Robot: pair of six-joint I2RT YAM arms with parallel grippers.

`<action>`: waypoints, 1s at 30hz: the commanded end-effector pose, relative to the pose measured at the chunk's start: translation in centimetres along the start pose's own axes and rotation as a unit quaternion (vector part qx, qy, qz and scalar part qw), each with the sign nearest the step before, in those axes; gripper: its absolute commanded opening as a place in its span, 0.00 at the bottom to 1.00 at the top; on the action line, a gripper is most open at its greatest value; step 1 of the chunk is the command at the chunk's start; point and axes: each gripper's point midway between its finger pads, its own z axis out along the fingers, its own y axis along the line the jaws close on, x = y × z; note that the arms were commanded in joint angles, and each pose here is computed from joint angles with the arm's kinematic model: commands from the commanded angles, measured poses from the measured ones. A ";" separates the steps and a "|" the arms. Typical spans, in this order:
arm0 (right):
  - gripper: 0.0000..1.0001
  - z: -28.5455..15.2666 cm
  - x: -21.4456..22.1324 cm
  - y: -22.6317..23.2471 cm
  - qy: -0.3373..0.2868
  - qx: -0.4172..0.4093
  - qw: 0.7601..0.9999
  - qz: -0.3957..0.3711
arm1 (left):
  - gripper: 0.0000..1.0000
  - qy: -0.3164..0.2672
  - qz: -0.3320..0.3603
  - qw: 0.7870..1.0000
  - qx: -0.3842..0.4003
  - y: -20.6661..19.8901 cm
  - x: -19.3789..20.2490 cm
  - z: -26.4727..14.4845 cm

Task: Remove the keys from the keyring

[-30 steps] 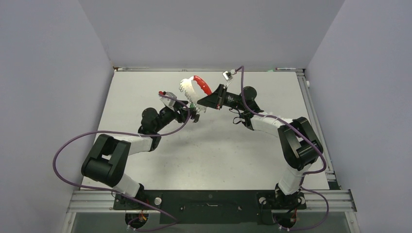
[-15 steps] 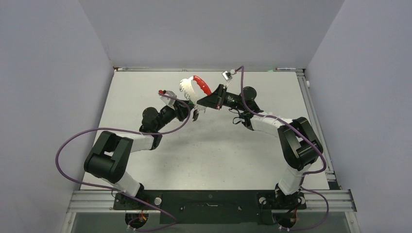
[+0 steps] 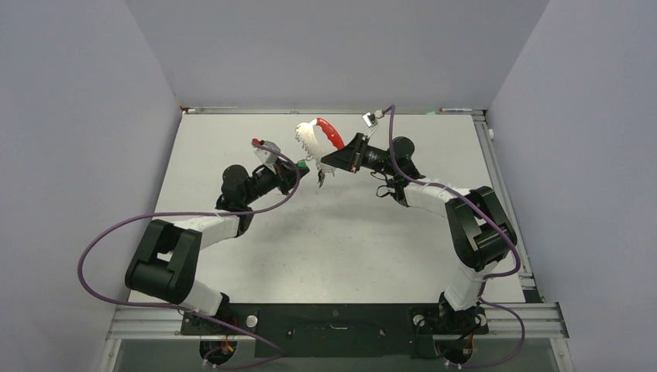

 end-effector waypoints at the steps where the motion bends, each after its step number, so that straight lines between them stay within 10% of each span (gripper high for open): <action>1: 0.05 -0.3 -0.4 0.0 -0.012 0.001 0.999 -0.045 | 0.00 0.056 -0.017 0.998 0.030 -1.0 0.2 0.1; 30: 0.14 -5.1 16.0 -10.7 0.059 0.107 0.987 0.104 | 0.00 0.477 0.107 0.872 -0.013 1.1 15.5 -6.3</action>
